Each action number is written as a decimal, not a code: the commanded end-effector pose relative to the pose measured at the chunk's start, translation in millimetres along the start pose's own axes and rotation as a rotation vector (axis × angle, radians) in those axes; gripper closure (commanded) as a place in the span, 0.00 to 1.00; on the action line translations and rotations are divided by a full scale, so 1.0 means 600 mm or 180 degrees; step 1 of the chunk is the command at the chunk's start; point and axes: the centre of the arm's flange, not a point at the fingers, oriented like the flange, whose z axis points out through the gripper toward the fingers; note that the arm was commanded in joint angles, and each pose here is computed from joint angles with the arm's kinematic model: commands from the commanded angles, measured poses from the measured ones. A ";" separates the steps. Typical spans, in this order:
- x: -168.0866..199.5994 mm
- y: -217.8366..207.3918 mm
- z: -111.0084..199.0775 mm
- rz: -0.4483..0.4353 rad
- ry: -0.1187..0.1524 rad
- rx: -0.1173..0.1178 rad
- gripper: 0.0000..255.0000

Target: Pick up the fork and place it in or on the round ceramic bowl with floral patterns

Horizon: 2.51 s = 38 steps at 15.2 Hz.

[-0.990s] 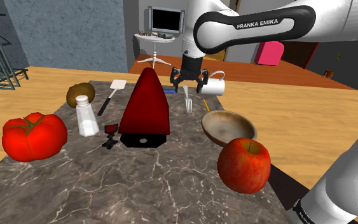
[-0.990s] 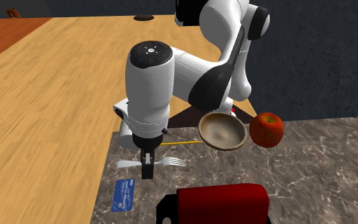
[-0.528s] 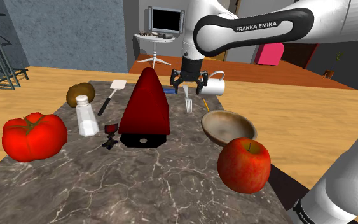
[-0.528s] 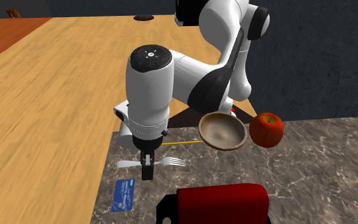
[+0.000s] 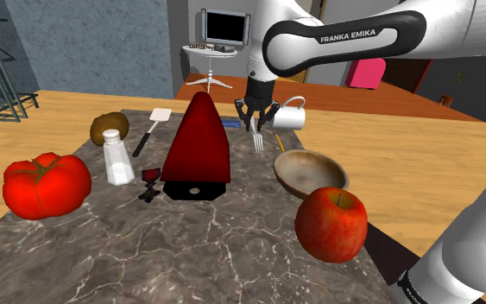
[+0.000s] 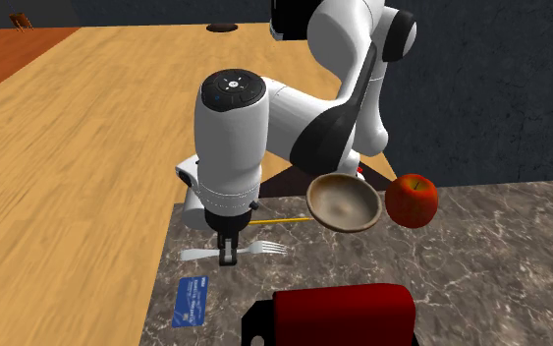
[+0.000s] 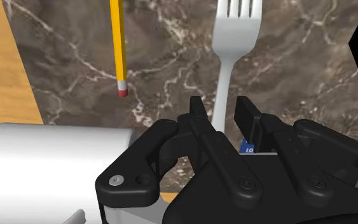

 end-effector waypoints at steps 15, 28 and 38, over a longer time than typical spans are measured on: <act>0.016 0.001 -0.104 0.0001 0.0000 0.0000 1.00; 0.009 0.010 -0.202 0.0001 0.0000 0.0000 1.00; -0.199 0.081 -0.220 0.0001 0.0000 0.0000 1.00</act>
